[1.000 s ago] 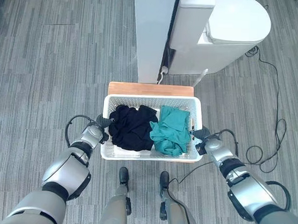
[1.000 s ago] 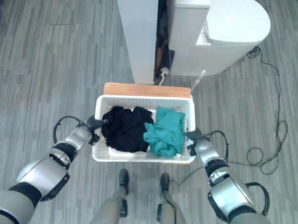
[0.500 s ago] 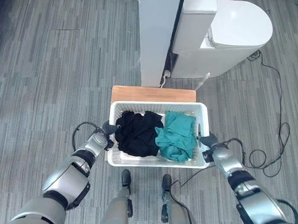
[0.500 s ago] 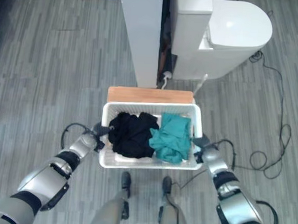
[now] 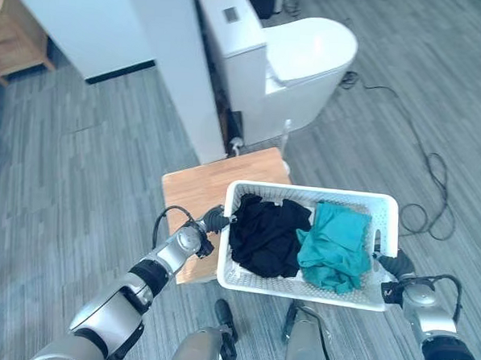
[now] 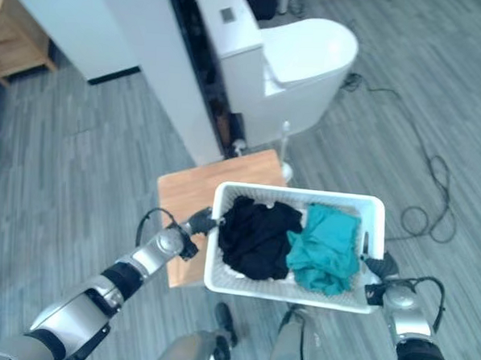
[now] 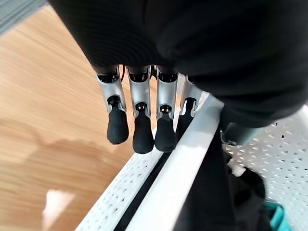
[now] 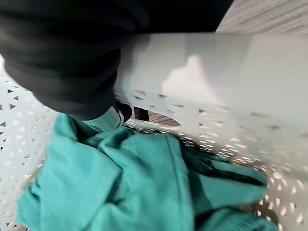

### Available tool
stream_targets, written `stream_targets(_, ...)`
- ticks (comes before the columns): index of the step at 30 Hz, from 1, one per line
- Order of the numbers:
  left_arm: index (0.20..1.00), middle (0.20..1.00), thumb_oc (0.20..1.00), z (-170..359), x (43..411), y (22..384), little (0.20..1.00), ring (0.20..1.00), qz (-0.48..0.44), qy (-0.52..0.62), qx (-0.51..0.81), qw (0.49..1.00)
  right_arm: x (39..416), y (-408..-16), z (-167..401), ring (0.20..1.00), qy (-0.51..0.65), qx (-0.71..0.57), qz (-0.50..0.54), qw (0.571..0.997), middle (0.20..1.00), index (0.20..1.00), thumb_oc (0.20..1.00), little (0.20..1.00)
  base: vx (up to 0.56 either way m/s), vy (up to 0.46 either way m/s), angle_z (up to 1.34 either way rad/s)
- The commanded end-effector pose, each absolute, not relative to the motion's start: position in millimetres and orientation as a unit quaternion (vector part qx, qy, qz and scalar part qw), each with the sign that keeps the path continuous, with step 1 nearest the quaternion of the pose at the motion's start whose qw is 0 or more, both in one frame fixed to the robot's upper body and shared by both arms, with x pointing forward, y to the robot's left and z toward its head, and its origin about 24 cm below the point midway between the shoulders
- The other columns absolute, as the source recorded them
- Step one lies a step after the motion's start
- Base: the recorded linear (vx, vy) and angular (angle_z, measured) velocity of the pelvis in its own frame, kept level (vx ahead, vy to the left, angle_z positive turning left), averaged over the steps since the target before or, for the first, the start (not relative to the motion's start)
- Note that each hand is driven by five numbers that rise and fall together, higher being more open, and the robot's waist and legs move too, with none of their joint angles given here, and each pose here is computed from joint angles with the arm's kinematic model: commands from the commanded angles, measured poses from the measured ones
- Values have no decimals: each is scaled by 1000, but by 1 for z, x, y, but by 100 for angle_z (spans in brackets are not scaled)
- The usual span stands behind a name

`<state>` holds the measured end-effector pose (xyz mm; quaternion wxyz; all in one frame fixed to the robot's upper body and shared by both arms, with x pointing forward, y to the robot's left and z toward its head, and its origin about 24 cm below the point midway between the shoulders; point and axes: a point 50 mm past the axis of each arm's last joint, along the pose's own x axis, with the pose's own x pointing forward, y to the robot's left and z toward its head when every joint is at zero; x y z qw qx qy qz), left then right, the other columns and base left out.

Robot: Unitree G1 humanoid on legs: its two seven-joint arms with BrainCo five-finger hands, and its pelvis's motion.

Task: Grab the laundry basket,head to the washer,open it,put in the laundry and shut it.

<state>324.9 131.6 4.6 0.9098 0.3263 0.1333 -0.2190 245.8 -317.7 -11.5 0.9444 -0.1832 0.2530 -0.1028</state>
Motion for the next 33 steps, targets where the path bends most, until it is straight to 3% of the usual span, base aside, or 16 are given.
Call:
stream_targets(1,200,200,200,15,331,214,200,200,-84,168,319,929,226,-375,13,200,249,-210,-192,926,200,200,200,200,-244,-126,-122)
stream_targets(6,200,200,200,21,327,230,200,200,-57,157,290,942,237,-369,21,200,234,-226,-175,929,200,200,200,200,-287,-234,-132)
stream_targets(17,200,200,200,42,344,220,200,200,-62,122,308,942,253,-358,41,200,198,-236,-131,942,200,200,200,200,-258,-217,-76)
stream_targets(33,200,200,200,40,349,202,200,200,-86,120,325,934,250,-352,23,200,226,-200,-125,945,200,200,200,200,0,36,-12)
